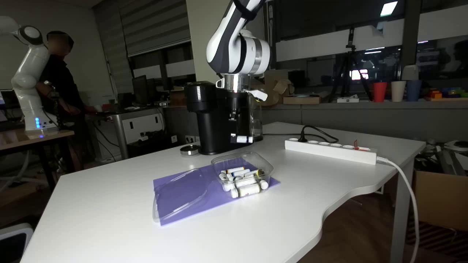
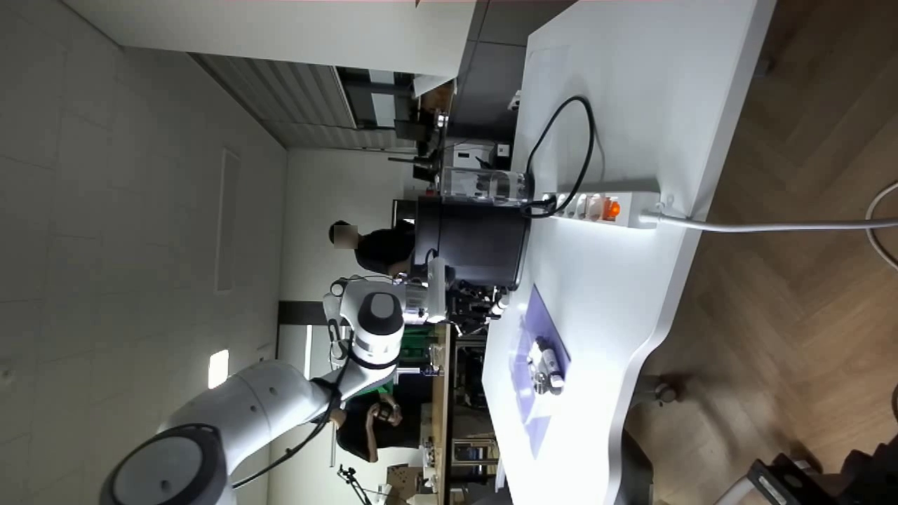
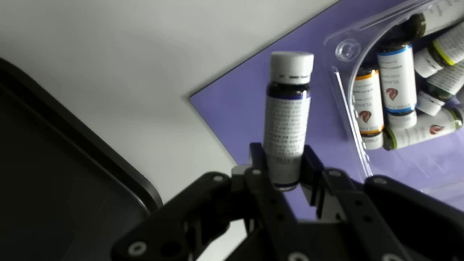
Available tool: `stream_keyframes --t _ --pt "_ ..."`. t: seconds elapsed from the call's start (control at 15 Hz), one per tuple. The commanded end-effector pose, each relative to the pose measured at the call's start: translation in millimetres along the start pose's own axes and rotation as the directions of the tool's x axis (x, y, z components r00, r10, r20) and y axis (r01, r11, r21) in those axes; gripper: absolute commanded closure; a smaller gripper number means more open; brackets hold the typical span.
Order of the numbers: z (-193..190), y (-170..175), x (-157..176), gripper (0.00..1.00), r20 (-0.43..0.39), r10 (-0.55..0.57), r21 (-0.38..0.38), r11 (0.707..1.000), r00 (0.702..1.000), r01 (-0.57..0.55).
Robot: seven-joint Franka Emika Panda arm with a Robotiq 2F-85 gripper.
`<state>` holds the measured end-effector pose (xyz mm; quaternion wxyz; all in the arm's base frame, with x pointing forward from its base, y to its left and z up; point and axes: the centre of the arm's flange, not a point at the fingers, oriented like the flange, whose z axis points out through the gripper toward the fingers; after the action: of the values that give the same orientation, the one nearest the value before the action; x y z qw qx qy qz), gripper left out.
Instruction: Put one of the things in the container on the table
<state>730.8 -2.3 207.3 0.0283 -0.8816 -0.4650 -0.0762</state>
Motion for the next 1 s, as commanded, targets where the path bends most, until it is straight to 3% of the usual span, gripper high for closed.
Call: stream_keyframes --t 0.0,0.4,0.47,0.53,0.67,0.93 --pt "32 25 30 0.93 0.049 -0.109 -0.049 0.993 0.993 0.111" --pt "70 29 46 0.93 0.037 -0.158 -0.041 0.986 0.987 0.159" --pt "73 28 47 0.83 0.03 -0.153 -0.034 0.987 0.988 0.154" --pt "75 27 49 0.48 0.026 -0.148 -0.026 0.989 0.989 0.148" --pt "73 25 52 0.41 0.023 -0.133 -0.024 0.991 0.991 0.134" --pt "39 29 60 0.14 0.005 -0.079 -0.026 0.997 0.997 0.079"
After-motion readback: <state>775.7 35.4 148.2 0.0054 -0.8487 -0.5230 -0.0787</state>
